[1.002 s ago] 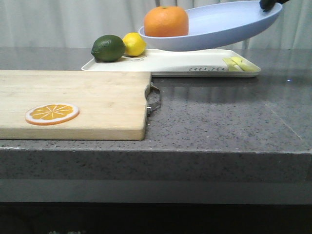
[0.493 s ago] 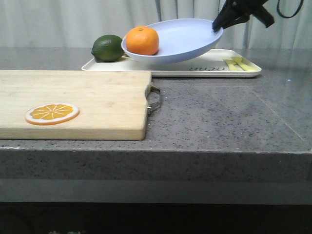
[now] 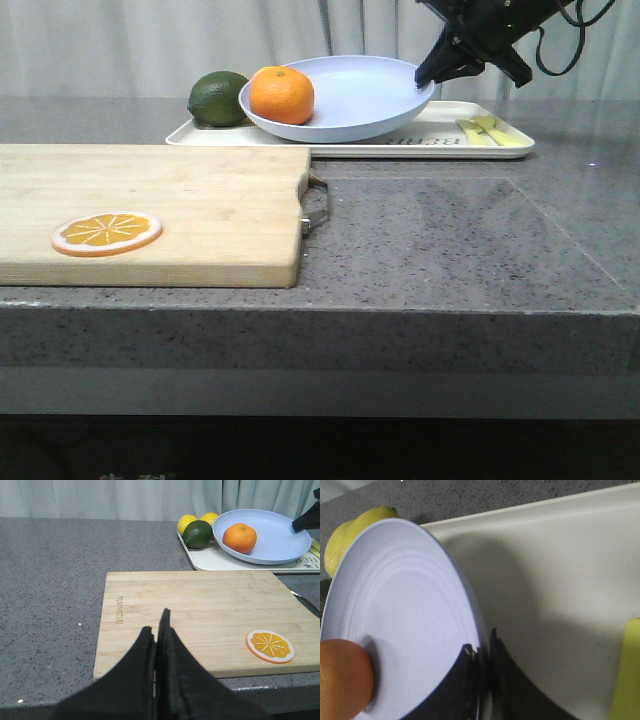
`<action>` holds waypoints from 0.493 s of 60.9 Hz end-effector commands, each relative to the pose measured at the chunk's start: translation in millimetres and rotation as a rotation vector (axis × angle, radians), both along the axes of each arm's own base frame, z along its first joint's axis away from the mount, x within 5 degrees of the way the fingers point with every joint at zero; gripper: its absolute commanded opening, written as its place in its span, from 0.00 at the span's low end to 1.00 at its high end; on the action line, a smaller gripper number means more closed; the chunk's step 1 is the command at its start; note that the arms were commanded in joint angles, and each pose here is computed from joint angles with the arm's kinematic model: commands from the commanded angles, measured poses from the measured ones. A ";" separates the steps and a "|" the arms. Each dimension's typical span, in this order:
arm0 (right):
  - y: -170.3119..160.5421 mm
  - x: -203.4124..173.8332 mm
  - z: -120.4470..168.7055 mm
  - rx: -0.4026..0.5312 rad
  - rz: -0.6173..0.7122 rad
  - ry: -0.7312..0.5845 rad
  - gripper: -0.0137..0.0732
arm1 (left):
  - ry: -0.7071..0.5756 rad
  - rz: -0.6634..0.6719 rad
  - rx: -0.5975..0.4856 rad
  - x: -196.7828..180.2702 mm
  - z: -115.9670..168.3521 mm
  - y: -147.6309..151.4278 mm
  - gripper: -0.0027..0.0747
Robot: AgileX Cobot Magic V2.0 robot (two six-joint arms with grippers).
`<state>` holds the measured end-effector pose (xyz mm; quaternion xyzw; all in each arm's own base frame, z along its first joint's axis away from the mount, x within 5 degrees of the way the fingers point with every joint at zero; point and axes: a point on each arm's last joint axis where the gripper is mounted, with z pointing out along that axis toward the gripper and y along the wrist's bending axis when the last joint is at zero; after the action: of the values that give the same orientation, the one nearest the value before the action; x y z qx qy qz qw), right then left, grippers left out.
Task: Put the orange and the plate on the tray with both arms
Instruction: 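Lower the plate onto the cream tray, then release the plate rim and raise the right gripper away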
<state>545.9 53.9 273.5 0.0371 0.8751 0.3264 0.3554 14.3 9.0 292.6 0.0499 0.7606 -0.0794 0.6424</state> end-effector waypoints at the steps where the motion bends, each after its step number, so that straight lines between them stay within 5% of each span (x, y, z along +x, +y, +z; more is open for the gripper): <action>1: -4.5 -12.0 59.5 0.051 -0.038 -0.146 0.08 | -0.106 -0.008 -0.027 -3.9 14.0 0.6 0.01; 22: -6.1 -17.8 48.4 -0.068 0.018 -0.066 0.09 | -0.106 -0.008 -0.027 -3.9 14.0 0.6 0.01; 30: -4.8 -19.4 47.2 -0.070 0.034 -0.048 0.22 | -0.106 -0.008 -0.027 -3.9 14.0 0.6 0.01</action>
<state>540.0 48.9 264.6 0.0160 0.9046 0.2845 0.3170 14.3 9.0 292.6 0.0499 0.7606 -0.0794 0.6424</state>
